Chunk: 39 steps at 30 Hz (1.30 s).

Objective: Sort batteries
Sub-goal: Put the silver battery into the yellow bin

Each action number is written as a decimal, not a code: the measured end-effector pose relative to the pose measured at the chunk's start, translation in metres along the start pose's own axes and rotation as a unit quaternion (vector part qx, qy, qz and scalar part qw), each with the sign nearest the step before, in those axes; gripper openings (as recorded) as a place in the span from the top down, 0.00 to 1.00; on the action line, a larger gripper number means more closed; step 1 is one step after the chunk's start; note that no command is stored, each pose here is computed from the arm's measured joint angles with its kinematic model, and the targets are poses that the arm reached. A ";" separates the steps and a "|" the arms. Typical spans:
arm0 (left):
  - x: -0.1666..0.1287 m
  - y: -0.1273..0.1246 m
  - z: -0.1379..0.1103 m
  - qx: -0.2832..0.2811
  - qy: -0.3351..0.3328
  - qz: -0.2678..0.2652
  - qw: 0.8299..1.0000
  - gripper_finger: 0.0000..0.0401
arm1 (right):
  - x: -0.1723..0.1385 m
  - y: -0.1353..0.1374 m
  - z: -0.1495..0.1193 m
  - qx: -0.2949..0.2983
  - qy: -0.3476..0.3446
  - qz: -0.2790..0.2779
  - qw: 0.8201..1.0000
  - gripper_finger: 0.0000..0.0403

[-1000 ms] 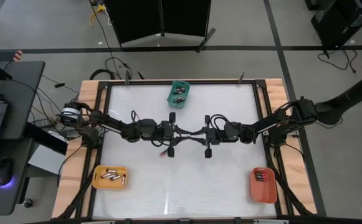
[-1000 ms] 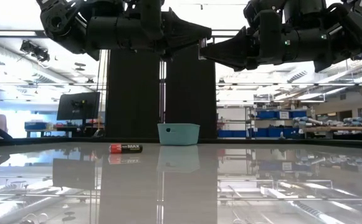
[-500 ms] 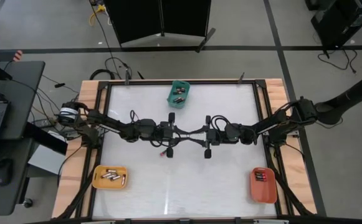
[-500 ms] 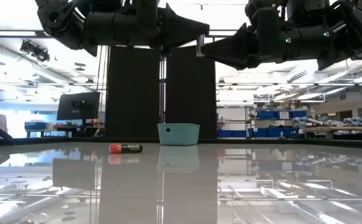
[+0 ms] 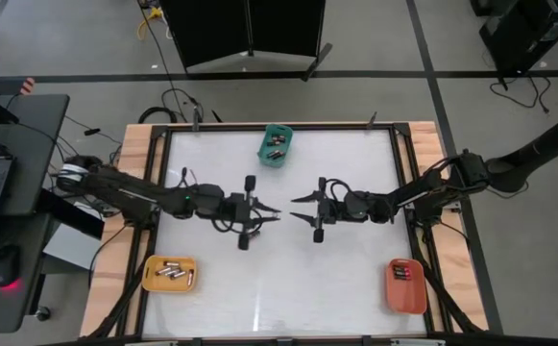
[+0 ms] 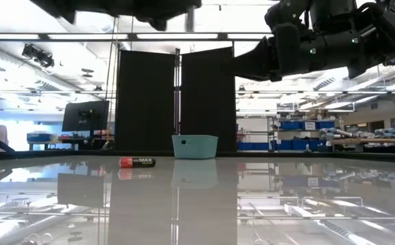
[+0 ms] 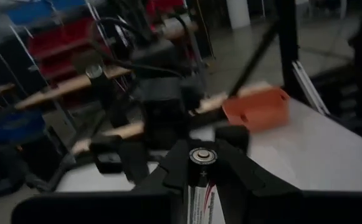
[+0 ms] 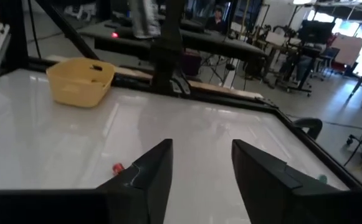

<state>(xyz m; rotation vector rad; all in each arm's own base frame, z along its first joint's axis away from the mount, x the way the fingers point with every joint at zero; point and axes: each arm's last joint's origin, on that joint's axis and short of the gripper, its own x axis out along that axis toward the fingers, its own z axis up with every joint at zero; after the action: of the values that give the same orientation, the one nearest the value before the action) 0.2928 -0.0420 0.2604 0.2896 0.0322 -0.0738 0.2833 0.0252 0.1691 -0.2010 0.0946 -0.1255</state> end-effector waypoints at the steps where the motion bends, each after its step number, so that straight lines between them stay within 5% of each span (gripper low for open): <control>1: -0.004 -0.003 0.003 0.001 0.012 -0.006 1.000 0.86 | 0.000 -0.001 -0.001 -0.001 0.005 0.000 1.000 0.57; 8: -0.025 -0.029 0.022 0.052 0.159 -0.018 0.986 0.86 | 0.002 -0.010 -0.011 -0.009 0.047 -0.012 0.999 0.75; 15: -0.040 -0.059 0.043 0.013 0.332 -0.061 0.941 0.86 | 0.003 -0.019 -0.018 -0.008 0.080 -0.026 0.996 0.97; 22: -0.061 -0.094 0.043 -0.104 0.442 -0.095 0.886 0.86 | 0.004 -0.027 -0.020 -0.014 0.082 -0.037 0.996 0.92; 28: -0.085 -0.128 0.038 -0.190 0.514 -0.077 0.833 0.86 | 0.005 -0.038 -0.021 -0.016 0.084 -0.057 0.995 0.98; 39: -0.129 -0.148 0.000 -0.180 0.626 -0.031 0.758 0.86 | 0.006 -0.045 -0.023 -0.003 0.084 -0.051 0.995 0.97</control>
<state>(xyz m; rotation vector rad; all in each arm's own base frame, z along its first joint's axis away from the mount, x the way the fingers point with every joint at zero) 0.1531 -0.1744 0.2244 -0.0994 1.3962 0.0759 0.2815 -0.0233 0.1553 -0.2006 0.2528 -0.2435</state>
